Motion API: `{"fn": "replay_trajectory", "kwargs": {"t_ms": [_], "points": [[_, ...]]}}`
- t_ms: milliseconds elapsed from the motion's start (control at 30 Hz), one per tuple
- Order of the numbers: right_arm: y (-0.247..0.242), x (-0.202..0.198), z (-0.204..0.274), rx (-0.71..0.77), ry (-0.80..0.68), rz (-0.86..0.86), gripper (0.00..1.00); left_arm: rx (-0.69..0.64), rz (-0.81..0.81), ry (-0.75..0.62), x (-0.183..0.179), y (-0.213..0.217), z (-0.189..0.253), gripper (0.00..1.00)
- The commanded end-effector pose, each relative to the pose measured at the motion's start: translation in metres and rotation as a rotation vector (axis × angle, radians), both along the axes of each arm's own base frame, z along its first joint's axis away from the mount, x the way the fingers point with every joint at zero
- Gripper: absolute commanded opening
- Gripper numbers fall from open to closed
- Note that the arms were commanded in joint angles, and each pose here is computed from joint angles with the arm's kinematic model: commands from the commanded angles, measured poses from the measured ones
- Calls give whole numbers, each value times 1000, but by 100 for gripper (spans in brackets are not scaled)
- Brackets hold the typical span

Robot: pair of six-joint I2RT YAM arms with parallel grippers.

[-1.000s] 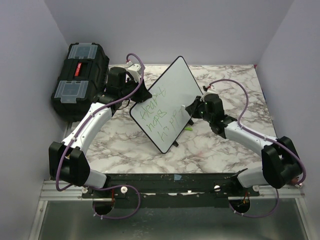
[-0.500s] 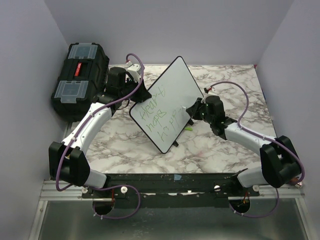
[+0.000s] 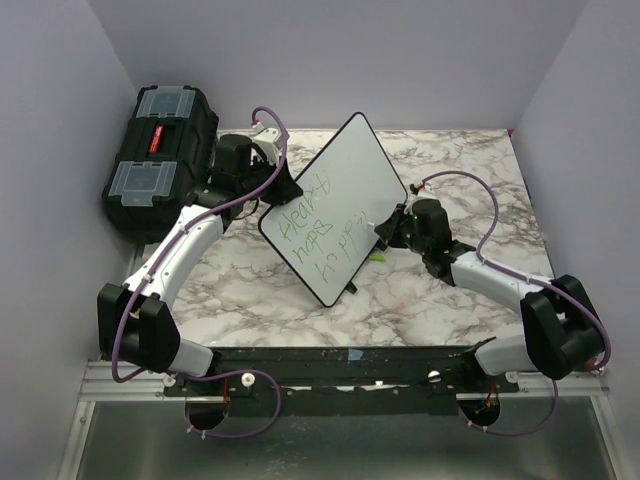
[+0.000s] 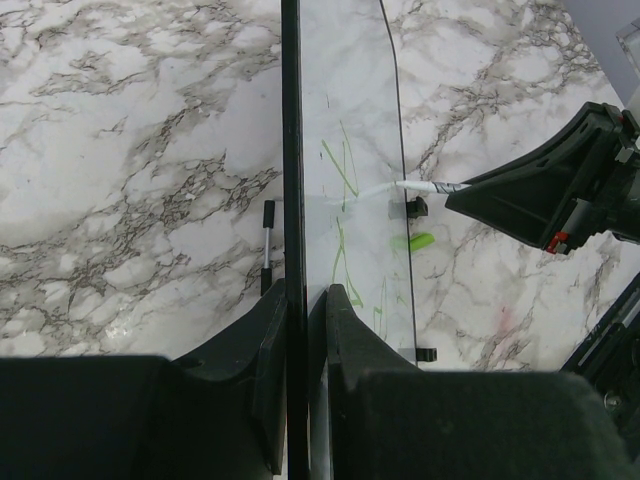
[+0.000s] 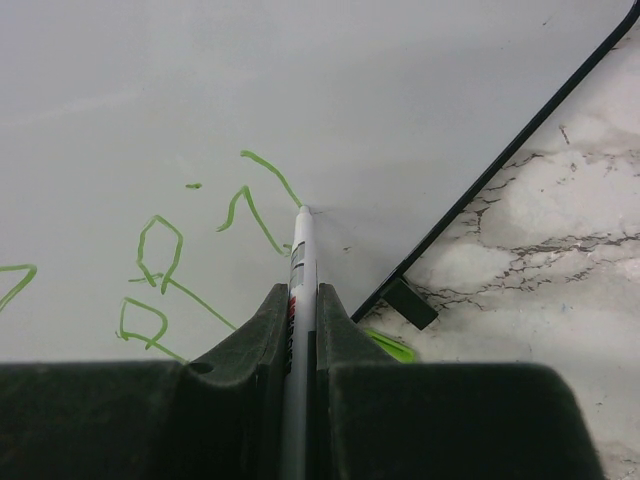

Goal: Write a sentence on the whiteboard

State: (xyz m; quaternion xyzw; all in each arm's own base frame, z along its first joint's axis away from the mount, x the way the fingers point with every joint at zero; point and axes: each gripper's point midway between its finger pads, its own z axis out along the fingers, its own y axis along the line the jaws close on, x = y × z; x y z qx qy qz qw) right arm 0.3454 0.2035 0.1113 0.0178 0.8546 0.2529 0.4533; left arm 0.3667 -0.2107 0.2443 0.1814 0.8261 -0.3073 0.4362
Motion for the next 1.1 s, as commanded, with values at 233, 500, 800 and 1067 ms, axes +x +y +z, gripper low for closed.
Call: {"fn": "replay_trajectory", "kwargs": {"t_ms": [233,500,800,1067], "points": [[11,1,11,26,9,42,1,111,-28,-17,-5,9,-19,0],[17,14,22,28,-13,40,1,112,-29,-17,-4,8,-19,0],[19,30,28,10,-26,21,1,112,-28,-21,-5,9,-17,0],[16,32,18,-19,2,4,1,110,-30,-24,-5,9,-16,0]]}}
